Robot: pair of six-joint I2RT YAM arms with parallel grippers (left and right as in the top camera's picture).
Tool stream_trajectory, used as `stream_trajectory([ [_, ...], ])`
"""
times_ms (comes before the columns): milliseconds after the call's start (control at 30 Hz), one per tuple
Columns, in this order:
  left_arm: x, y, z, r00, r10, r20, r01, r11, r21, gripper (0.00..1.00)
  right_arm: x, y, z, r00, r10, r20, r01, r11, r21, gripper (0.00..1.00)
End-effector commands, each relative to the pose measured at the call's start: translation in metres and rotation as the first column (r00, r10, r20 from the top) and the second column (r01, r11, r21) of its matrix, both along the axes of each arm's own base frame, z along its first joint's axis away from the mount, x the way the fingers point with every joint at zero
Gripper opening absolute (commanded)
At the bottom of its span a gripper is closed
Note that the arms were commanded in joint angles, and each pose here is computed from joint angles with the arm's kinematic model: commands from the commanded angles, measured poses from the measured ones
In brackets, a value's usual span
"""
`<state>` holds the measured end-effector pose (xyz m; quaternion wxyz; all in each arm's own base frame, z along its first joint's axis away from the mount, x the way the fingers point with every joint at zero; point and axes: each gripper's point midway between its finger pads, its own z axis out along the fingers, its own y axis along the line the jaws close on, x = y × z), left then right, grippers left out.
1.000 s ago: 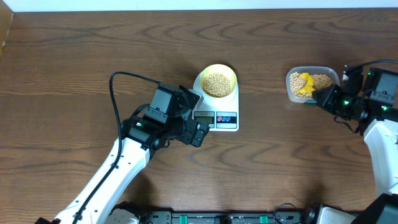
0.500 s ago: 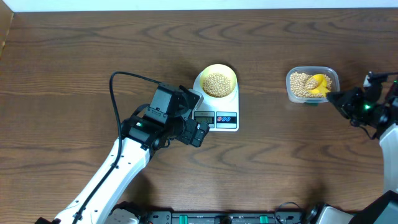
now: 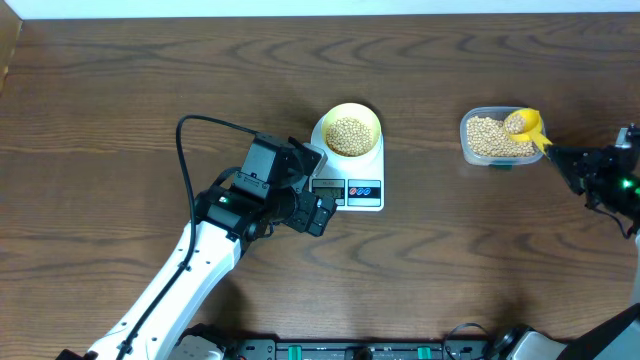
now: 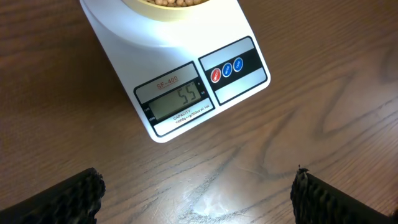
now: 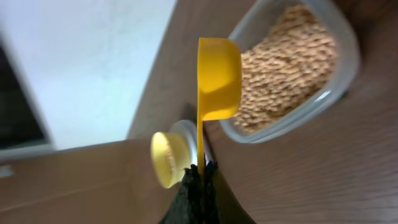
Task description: Scoop item into bowl and weigh 50g on scale
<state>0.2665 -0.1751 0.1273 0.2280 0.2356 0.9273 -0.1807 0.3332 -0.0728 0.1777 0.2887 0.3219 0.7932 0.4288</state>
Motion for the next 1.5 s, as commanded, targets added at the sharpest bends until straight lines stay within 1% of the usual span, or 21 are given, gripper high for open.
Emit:
stream_trajectory([
  [0,0.002,-0.003,0.004,1.000,-0.013,0.006,0.013,1.000,-0.006,0.98,-0.002,0.014,0.017,0.996,0.063,0.071,-0.071,0.991,0.115,0.01],
  [167,0.002,-0.003,0.004,1.000,-0.013,0.006,0.013,1.000,-0.006,0.98,-0.005,0.030,0.037,0.968,0.156,0.195,-0.184,0.973,0.138,0.01],
  [300,0.002,-0.003,0.004,1.000,-0.013,0.006,0.013,1.000,-0.006,0.98,-0.006,0.037,0.040,0.961,0.179,0.210,-0.213,0.965,0.150,0.01],
  [433,0.002,-0.003,0.004,1.000,-0.013,0.006,0.013,1.000,-0.006,0.98,-0.004,0.057,0.043,0.943,0.243,0.228,-0.281,0.948,0.152,0.01],
  [567,0.002,-0.003,0.004,1.000,-0.013,0.006,0.013,1.000,-0.006,0.98,-0.001,0.085,0.046,0.909,0.331,0.254,-0.370,0.921,0.122,0.01],
  [600,0.002,-0.003,0.004,1.000,-0.013,0.006,0.013,1.000,-0.006,0.98,0.001,0.100,0.047,0.886,0.378,0.270,-0.417,0.903,0.104,0.01],
  [733,0.002,-0.003,0.004,1.000,-0.013,0.006,0.013,1.000,-0.006,0.98,0.009,0.137,0.049,0.839,0.465,0.283,-0.495,0.868,0.039,0.01],
  [833,0.002,-0.003,0.004,1.000,-0.013,0.006,0.013,1.000,-0.006,0.98,0.014,0.153,0.049,0.830,0.486,0.274,-0.511,0.859,0.023,0.01],
  [967,0.002,-0.003,0.004,1.000,-0.013,0.006,0.013,1.000,-0.006,0.98,0.017,0.178,0.056,0.784,0.537,0.311,-0.559,0.829,-0.023,0.01],
  [1167,0.002,-0.003,0.004,1.000,-0.013,0.006,0.013,1.000,-0.006,0.98,0.024,0.203,0.054,0.781,0.550,0.296,-0.557,0.828,-0.071,0.01],
  [1267,0.002,-0.003,0.004,1.000,-0.013,0.006,0.013,1.000,-0.006,0.98,0.025,0.220,0.054,0.760,0.573,0.306,-0.568,0.815,-0.116,0.01],
  [1467,0.002,-0.003,0.004,1.000,-0.013,0.006,0.013,1.000,-0.006,0.98,0.028,0.240,0.044,0.773,0.575,0.268,-0.546,0.818,-0.179,0.01],
])
